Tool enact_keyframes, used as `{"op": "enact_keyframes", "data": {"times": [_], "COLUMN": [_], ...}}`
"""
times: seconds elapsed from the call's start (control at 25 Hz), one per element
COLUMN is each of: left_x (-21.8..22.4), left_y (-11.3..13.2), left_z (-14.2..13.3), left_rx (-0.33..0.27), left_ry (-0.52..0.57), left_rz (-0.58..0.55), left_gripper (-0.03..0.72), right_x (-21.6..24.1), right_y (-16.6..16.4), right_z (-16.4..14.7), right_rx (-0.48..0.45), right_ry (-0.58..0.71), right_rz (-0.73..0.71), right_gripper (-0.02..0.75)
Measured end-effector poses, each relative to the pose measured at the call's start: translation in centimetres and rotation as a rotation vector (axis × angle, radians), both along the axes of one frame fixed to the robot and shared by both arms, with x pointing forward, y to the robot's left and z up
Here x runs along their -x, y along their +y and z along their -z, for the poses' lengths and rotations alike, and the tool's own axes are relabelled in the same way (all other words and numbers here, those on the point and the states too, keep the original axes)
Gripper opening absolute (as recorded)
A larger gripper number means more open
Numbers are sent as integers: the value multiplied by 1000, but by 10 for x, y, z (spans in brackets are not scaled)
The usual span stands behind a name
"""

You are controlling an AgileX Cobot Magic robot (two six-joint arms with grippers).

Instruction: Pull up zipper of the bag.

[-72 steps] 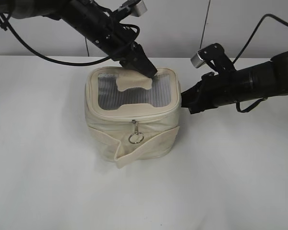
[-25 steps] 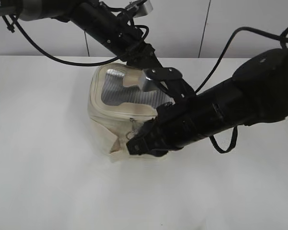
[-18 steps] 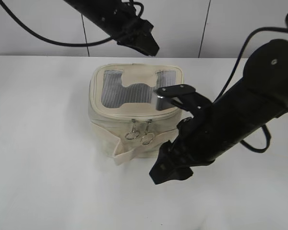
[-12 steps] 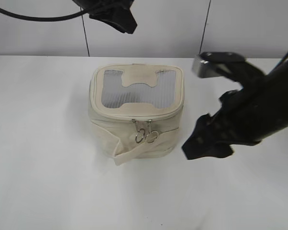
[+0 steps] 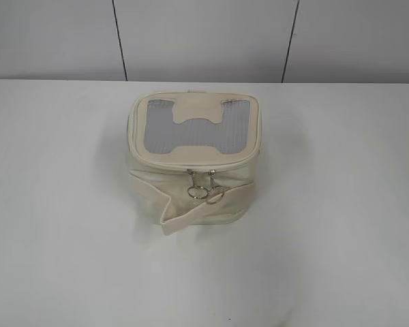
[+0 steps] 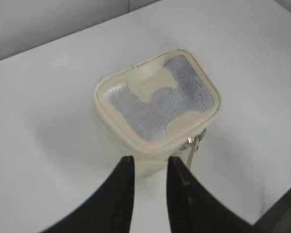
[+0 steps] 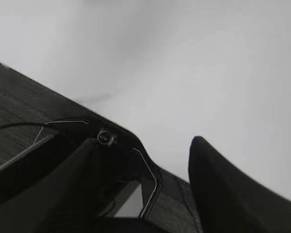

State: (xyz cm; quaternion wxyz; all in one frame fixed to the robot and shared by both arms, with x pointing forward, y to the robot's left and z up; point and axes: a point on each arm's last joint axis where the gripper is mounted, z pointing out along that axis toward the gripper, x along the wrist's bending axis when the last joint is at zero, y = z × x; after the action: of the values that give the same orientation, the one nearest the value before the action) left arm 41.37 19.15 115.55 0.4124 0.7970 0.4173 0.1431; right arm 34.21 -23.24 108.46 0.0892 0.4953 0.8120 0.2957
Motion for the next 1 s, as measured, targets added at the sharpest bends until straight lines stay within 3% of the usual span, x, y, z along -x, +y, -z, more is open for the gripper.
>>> {"op": "enact_keyframes", "data": {"times": [0.12,0.24,0.44,0.72,1.0], "left_x": [82,145,206,192,180], "left_y": [42,73,110,112,111], "left_z": [-2,15,54,92,93], "left_rx": [48,75,111,-7,-2], "left_ry": [-111,-181,-242,-154,-253], "left_rz": [-5,-5,-85,-148,-192], "left_gripper": [221,337,410,391,293], "right_x": [39,74,110,119,111], "right_y": [-22,-40,-62,-67,-65], "right_z": [4,9,27,29,32], "right_rx": [16,-31,-91,-107,-113], "right_ry": [-37,-157,-363,-457,-508], "right_rz": [15,28,49,42,53], "right_gripper": [469,501,518,518,481]}}
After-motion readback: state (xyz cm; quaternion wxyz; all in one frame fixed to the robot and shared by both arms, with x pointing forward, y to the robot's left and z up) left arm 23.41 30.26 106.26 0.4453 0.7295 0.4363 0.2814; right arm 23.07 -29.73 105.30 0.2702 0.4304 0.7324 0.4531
